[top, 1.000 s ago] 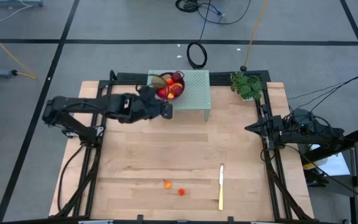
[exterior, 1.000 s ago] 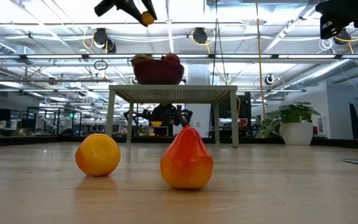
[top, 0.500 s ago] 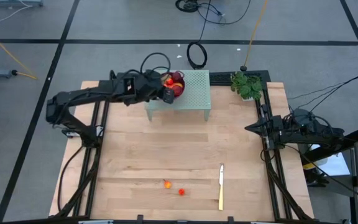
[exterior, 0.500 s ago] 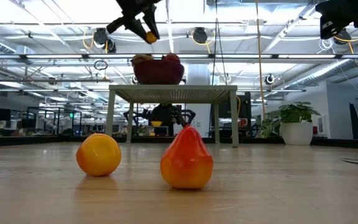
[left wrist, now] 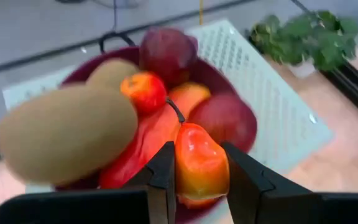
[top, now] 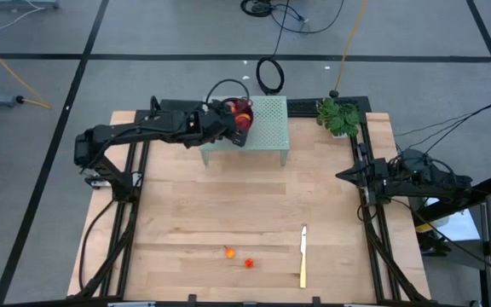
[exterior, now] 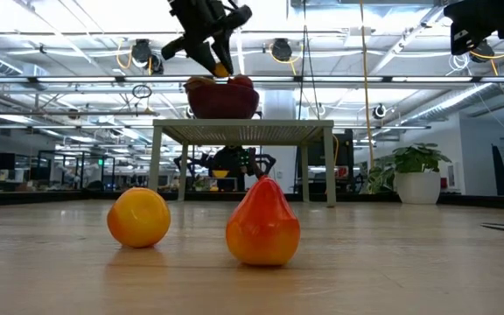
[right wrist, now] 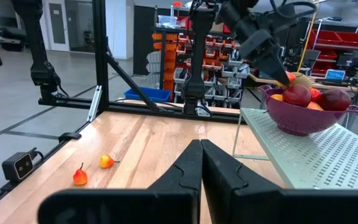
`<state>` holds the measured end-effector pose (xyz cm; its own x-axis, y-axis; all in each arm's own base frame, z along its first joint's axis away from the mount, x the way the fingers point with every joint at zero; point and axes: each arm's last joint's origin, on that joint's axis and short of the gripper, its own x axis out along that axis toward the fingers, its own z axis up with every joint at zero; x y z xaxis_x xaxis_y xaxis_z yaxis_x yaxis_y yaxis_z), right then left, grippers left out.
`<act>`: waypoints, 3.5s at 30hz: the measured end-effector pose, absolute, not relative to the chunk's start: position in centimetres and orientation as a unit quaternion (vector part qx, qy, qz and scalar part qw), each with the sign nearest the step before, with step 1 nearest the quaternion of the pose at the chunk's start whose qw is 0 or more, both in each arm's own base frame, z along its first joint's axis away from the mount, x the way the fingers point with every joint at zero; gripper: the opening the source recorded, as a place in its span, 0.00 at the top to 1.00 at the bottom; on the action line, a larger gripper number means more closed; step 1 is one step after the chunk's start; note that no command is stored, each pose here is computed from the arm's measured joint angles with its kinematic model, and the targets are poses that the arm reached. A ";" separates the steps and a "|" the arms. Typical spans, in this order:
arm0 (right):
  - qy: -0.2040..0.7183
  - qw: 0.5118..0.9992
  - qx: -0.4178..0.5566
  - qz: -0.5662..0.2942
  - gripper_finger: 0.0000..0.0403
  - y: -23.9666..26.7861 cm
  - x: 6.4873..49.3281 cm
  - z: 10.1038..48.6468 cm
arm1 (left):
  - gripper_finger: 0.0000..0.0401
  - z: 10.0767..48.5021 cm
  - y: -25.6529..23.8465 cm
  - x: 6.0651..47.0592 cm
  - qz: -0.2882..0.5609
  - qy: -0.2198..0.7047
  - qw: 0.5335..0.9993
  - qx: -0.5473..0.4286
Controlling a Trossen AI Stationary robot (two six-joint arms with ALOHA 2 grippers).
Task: Pick & Place Fruit
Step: Put the orange peach in the red strainer bowl on the shelf
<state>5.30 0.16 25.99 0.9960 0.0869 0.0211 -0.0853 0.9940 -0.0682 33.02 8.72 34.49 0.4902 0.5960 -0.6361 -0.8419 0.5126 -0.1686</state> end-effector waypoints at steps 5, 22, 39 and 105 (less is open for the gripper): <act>-0.011 0.998 -0.034 0.044 1.00 0.2 5.3 26.0 | 0.78 34.6 8.6 33.0 0.437 0.267 0.835 -0.202; -0.012 0.998 -0.034 0.044 1.00 0.2 5.3 26.0 | 0.73 34.2 8.3 32.5 0.439 0.324 0.830 -0.114; -0.012 0.998 -0.033 0.044 1.00 0.2 5.3 26.0 | 0.64 34.0 8.2 32.4 0.427 0.342 0.830 -0.105; -0.012 0.998 -0.033 0.045 1.00 0.2 5.3 26.0 | 0.46 32.9 -14.7 33.4 0.255 0.354 0.796 -0.420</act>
<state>5.30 0.17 25.99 0.9957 0.0907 0.0214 -0.0890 0.9937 -0.0674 33.45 -14.69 32.87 0.6192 0.1093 -0.7775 -0.7035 0.5171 -0.4875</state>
